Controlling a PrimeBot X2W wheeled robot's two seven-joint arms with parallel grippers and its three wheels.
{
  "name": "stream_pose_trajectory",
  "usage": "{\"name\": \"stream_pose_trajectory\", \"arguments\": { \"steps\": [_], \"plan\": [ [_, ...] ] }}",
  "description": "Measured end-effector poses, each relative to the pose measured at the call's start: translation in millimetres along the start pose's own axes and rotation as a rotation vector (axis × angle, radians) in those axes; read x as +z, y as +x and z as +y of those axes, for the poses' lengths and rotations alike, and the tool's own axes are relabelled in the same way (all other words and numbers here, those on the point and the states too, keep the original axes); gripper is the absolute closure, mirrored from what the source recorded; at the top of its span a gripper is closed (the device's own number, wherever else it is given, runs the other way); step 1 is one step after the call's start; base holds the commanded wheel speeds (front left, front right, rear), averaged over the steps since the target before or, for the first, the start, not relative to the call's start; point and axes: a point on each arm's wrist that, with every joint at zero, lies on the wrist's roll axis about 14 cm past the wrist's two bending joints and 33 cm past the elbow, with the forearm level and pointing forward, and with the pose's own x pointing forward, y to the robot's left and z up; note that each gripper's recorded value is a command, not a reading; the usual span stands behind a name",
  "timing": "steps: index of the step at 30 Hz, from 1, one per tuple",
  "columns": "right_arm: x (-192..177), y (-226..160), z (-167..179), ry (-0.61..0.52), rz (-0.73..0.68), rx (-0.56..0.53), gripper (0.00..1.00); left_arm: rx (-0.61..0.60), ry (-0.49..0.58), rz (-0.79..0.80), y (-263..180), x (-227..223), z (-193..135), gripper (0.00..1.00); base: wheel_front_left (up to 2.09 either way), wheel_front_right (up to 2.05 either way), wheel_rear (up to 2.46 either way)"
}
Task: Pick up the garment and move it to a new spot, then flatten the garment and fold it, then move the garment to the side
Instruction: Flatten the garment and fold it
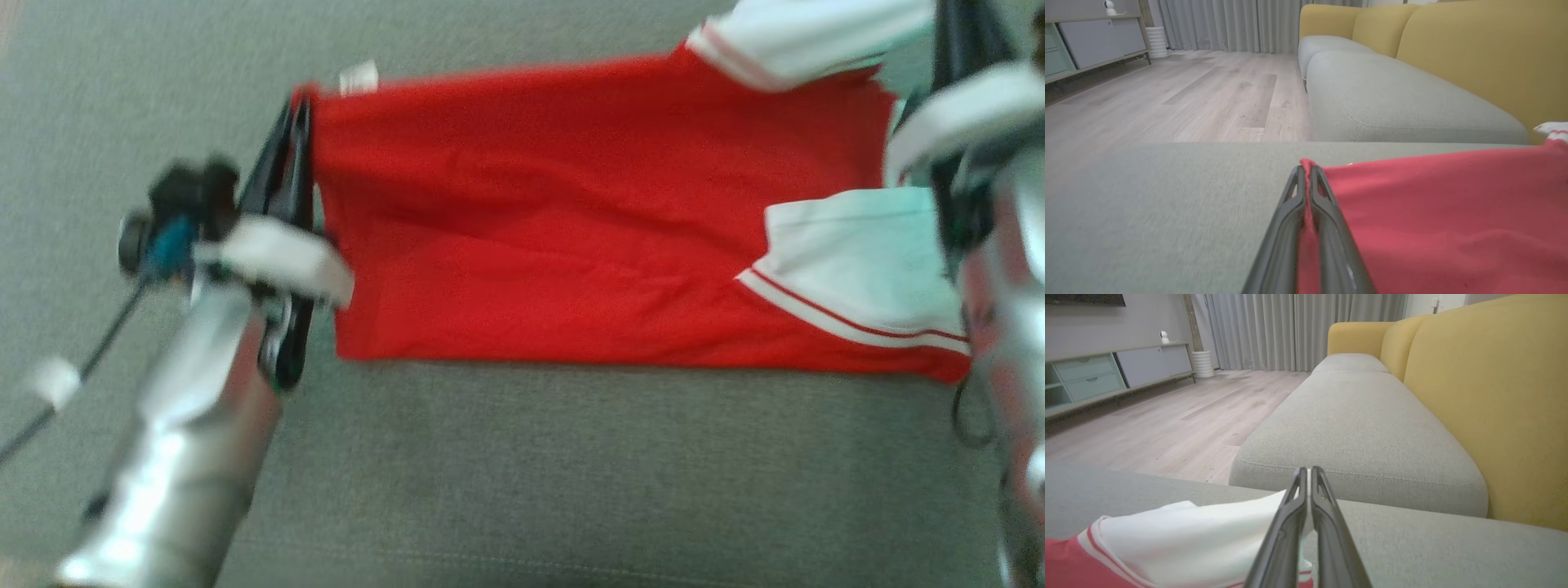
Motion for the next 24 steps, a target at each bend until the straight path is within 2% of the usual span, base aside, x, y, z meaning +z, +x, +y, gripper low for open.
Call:
{"name": "stream_pose_trajectory", "arguments": {
  "steps": [8,13,18,19,20,21,24],
  "plan": [
    [-14.9,-83.9,-0.8,0.17,-0.028,-0.034,1.0,0.016,-0.018,0.064,-49.6,-37.7,-8.1,1.0,0.0,0.0,0.0],
    [-44.6,-137.5,-2.8,0.25,0.029,-0.085,1.0,0.013,-0.061,0.109,-78.6,-62.0,-21.7,1.0,0.0,0.0,0.0],
    [-68.3,-170.9,1.4,0.32,0.084,-0.13,1.0,0.025,-0.082,0.136,-95.8,-75.5,-28.1,1.0,0.0,0.0,0.0],
    [-68.3,-170.9,1.4,0.32,0.084,-0.13,1.0,0.025,-0.082,0.136,-95.8,-75.5,-28.1,0.83,0.0,0.0,0.0],
    [-72.7,-174.7,4.2,0.331,0.097,-0.132,0.32,0.031,-0.087,0.137,-97.1,-76.4,-27.6,0.38,0.0,0.0,0.0],
    [-75.4,-177.4,6.7,0.342,0.104,-0.135,0.0,0.039,-0.09,0.137,-98.4,-77.1,-26.7,0.0,0.0,0.0,0.0],
    [-72.3,-179.4,9.6,0.347,0.095,-0.137,0.0,0.082,-0.076,0.118,-100.7,-72.7,-19.4,0.0,0.0,0.0,0.0]
  ]
}}
